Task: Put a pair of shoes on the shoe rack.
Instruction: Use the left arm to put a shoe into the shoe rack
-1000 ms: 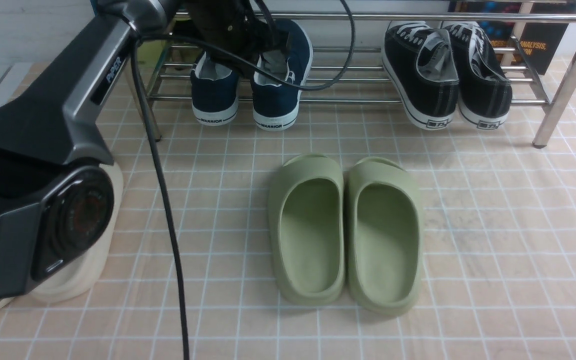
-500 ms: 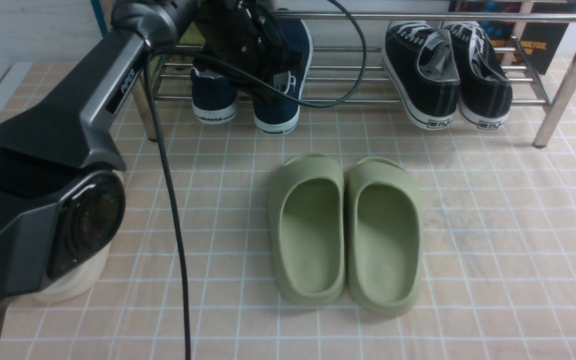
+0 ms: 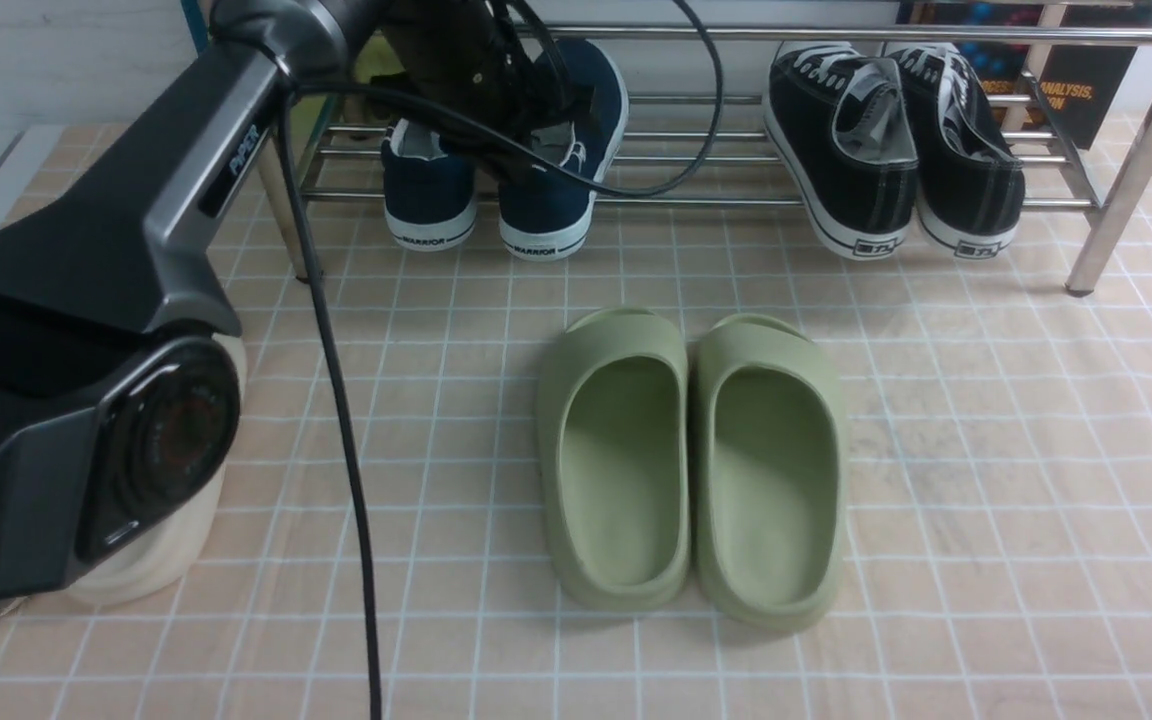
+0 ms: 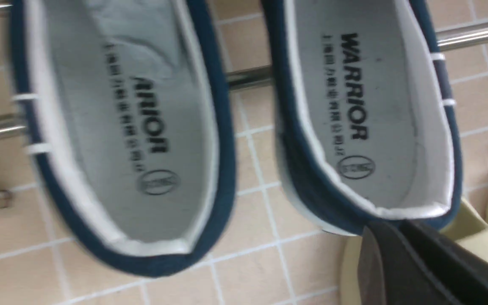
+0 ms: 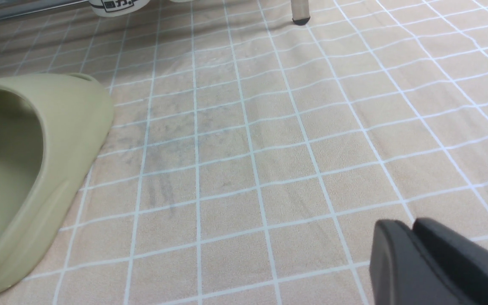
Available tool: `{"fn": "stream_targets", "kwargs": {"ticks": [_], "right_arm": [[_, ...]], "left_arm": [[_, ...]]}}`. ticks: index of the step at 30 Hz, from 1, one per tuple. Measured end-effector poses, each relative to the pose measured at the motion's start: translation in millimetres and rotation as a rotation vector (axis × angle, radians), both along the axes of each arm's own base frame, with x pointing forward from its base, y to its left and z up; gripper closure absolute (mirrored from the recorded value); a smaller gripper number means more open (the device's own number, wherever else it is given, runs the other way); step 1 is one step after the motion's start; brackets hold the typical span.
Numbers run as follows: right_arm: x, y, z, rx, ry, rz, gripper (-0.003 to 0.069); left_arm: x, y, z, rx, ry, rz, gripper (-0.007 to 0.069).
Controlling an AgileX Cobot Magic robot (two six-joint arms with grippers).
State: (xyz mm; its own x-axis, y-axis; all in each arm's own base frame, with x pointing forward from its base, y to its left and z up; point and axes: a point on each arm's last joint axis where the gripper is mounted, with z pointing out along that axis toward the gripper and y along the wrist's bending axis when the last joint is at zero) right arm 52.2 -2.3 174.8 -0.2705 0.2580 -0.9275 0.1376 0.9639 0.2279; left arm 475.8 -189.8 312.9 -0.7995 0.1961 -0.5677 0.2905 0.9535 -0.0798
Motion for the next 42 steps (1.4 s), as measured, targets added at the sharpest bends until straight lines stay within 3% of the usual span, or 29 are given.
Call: {"fn": "stream_targets", "kwargs": {"ticks": [5,8,17,23,29,42], "right_arm": [[0,0,0,0.000,0.000,0.000,0.0594],[0,0,0,0.000,0.000,0.000,0.0594],[0,0,0,0.000,0.000,0.000,0.0585],[0,0,0,0.000,0.000,0.000,0.0576],[0,0,0,0.000,0.000,0.000,0.0568],[0,0,0,0.000,0.000,0.000,0.0552]], "left_arm": [[-17,7,38,-0.034,-0.057,-0.001,0.0559],[-27,6,41,-0.067,-0.019,-0.032,0.0557],[-49,12,-34,0.048,0.253,-0.116,0.0553],[-28,5,-52,-0.025,0.101,-0.048,0.0552],[-15,1,-45,-0.096,-0.055,-0.013,0.0550],[-11,-3,-40,-0.172,-0.116,0.004,0.0549]]}}
